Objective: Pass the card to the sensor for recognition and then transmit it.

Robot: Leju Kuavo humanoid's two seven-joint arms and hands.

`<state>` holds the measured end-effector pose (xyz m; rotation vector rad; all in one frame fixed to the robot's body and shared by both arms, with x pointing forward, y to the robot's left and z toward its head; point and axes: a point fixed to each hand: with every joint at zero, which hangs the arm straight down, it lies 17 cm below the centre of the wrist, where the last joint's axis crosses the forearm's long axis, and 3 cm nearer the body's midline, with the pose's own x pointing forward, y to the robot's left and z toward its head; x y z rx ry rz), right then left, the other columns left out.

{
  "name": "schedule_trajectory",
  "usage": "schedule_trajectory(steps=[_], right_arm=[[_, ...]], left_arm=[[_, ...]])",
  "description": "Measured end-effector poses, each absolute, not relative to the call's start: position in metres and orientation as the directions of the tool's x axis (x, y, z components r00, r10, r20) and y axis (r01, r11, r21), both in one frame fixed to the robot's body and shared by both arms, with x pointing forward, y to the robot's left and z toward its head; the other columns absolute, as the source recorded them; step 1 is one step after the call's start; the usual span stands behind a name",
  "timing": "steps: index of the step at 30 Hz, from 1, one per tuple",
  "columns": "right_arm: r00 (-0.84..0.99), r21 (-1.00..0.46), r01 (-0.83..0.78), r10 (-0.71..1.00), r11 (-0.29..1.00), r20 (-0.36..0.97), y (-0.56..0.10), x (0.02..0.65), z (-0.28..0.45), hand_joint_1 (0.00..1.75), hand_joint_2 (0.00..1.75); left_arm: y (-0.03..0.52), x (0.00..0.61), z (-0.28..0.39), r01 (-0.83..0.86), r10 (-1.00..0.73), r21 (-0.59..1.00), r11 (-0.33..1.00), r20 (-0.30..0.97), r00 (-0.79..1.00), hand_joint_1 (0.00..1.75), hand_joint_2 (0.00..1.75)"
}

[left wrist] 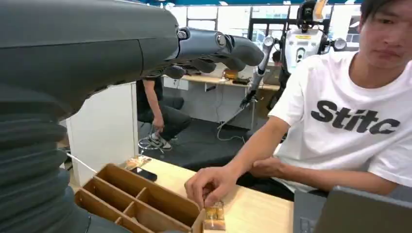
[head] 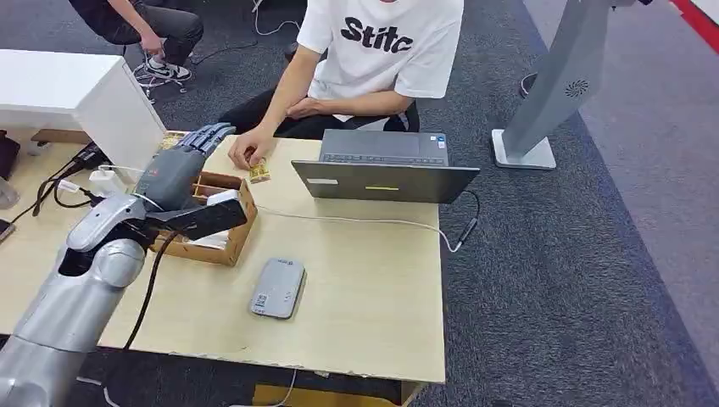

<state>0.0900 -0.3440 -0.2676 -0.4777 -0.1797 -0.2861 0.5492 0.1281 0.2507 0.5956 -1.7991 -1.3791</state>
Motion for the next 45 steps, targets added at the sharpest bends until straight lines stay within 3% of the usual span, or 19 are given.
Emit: schedule_trajectory(steps=[22, 45], right_arm=[[0.945, -0.435, 0.315, -0.235, 0.844, 0.229, -0.347, 0.086, -0.268, 0.0, 1.75], [0.951, -0.44, 0.289, -0.204, 0.85, 0.231, -0.347, 0.089, -0.267, 0.0, 1.75]], left_arm=[[0.235, 0.525, 0.189, 0.194, -0.826, 0.957, 0.216, 0.286, -0.487, 0.0, 1.75], [0.249, 0.513, 0.162, 0.254, -0.842, 0.948, 0.192, 0.292, -0.454, 0.0, 1.75]])
